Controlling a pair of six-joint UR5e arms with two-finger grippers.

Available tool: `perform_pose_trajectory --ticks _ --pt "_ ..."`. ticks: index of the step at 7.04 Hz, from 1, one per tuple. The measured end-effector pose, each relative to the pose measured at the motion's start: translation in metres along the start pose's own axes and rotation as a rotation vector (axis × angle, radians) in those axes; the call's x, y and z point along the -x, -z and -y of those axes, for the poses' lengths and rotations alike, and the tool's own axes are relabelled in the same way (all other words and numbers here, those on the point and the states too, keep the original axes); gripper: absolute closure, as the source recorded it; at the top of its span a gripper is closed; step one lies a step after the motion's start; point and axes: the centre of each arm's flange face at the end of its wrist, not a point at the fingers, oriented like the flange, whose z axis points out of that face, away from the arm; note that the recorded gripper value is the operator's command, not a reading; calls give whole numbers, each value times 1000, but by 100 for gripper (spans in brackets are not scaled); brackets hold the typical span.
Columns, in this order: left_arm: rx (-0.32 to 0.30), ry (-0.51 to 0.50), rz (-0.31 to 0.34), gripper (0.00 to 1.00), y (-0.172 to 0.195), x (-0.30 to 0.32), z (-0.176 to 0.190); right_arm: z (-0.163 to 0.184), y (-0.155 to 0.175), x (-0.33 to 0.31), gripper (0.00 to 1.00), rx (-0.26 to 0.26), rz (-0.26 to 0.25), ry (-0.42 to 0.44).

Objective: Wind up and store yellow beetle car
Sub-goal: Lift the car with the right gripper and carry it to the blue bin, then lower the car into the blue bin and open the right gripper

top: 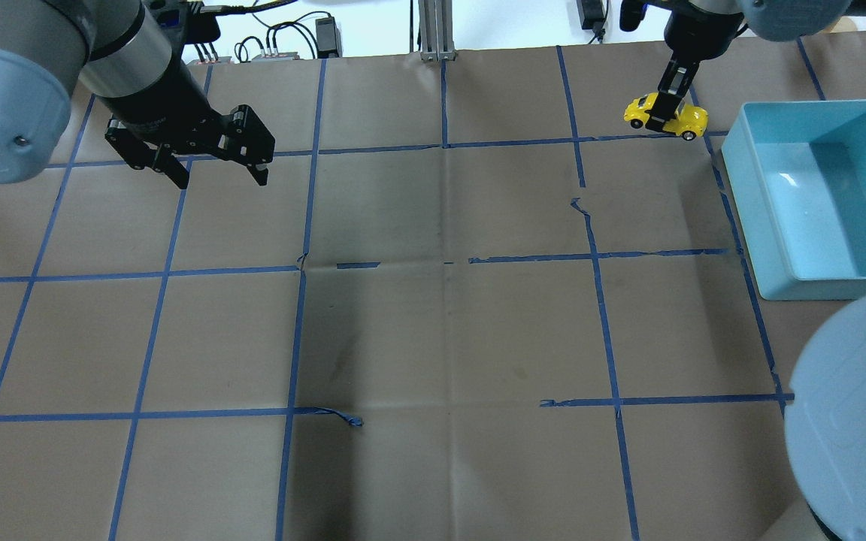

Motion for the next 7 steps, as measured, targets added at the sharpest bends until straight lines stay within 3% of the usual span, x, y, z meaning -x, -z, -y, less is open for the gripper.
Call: perform_pose_trajectory --ticks 2,3,5,7 --pt "0 0 0 1 0 0 0 -30 49 35 80 -21 -18 -378" --pt "0 0 0 1 0 0 0 -54 57 36 76 -27 -19 -497" --pt "1 0 0 1 0 0 0 -120 51 -5 74 -55 25 -720" --pt "0 0 0 1 0 0 0 -171 35 -32 78 -36 35 -951"
